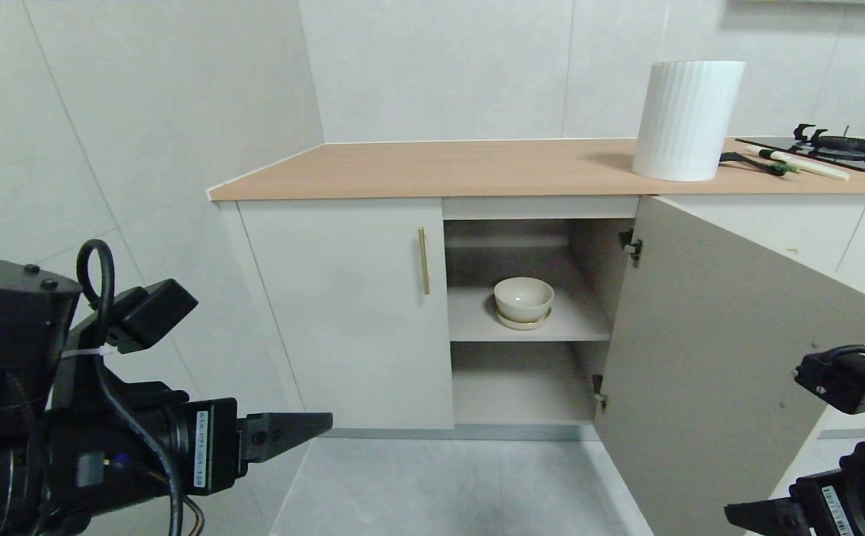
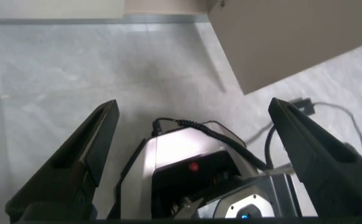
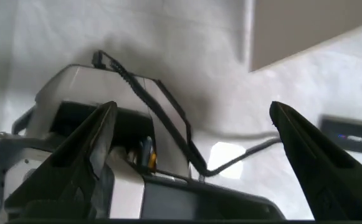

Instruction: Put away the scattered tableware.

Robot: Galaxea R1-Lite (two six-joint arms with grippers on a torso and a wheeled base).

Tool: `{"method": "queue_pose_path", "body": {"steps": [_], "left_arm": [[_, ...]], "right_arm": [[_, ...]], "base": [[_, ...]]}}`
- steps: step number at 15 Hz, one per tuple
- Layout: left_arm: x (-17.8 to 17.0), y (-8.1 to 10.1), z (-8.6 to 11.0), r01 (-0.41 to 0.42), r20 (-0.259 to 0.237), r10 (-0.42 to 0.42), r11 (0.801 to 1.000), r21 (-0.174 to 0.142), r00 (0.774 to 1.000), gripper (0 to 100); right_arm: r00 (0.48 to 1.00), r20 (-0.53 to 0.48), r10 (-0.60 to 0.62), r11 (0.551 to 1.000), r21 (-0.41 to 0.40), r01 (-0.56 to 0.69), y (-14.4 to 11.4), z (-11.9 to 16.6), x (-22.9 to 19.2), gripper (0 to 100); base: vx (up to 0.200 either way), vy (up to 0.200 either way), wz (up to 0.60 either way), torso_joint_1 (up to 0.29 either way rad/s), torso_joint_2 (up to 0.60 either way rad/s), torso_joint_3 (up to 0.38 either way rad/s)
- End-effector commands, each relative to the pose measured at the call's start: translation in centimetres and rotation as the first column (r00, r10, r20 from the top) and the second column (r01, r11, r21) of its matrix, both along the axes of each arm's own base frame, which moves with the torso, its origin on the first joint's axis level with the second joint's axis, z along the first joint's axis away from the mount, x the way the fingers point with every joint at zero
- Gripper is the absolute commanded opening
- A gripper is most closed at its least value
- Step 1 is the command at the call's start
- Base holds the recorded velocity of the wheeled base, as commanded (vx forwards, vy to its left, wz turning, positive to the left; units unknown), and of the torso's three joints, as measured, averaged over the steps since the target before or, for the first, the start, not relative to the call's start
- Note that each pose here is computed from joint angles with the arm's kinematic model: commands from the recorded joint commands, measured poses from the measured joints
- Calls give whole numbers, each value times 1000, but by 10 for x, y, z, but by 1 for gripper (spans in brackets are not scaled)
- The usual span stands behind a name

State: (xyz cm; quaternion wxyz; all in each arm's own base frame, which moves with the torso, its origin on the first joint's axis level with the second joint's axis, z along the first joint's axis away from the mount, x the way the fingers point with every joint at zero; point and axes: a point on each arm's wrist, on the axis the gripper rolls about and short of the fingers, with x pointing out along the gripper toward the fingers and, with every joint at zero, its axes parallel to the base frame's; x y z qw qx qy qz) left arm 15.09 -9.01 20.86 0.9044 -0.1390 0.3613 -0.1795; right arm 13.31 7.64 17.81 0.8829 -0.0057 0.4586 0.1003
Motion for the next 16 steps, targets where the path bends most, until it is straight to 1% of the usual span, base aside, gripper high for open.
{"method": "queue_pose_path", "body": {"steps": [1,3,4,6,8,10,12,13,14,16], "left_arm": [[0,0,0,-1,0,1,1000,-1,1000,100],[0,0,0,1,0,-1,1000,-1,1000,100],[0,0,0,1,-1,-1,1000,0,1000,100],[0,0,0,0,0,0,1000,-2,1000,100],[0,0,0,1,0,-1,1000,-1,1000,100],[0,0,0,3,-1,-3,1000,-1,1000,100],[0,0,-1,3,-3,-3,1000,0,1000,100],[0,0,-1,3,-3,-3,1000,0,1000,100],[1,0,-1,3,-6,-3,1000,0,1000,100],[1,0,-1,3,-6,-3,1000,0,1000,100]], "right_arm": [[1000,9,-13,1000,-9,13,-2,5,-2,100],[999,-3,-32,999,-27,32,-6,6,-2,100],[999,-9,-37,999,-36,37,-8,7,-2,100],[994,1,-113,988,-102,112,-17,9,2,100],[981,19,-194,973,-122,195,-29,11,11,100],[956,53,-288,947,-135,292,-49,15,22,100],[931,83,-355,918,-156,364,-68,16,31,100],[923,91,-375,909,-160,385,-74,16,33,100],[904,112,-413,891,-156,427,-83,15,41,100],[879,135,-457,869,-142,474,-92,10,55,100]], "base": [[0,-200,0,2,7,-7],[0,-200,0,0,2,2],[0,0,0,0,0,0],[0,0,0,0,0,0],[0,0,0,0,0,0],[0,0,0,0,0,0],[0,0,0,0,0,0],[0,0,0,0,0,0],[0,0,0,0,0,0],[0,0,0,0,0,0]]}}
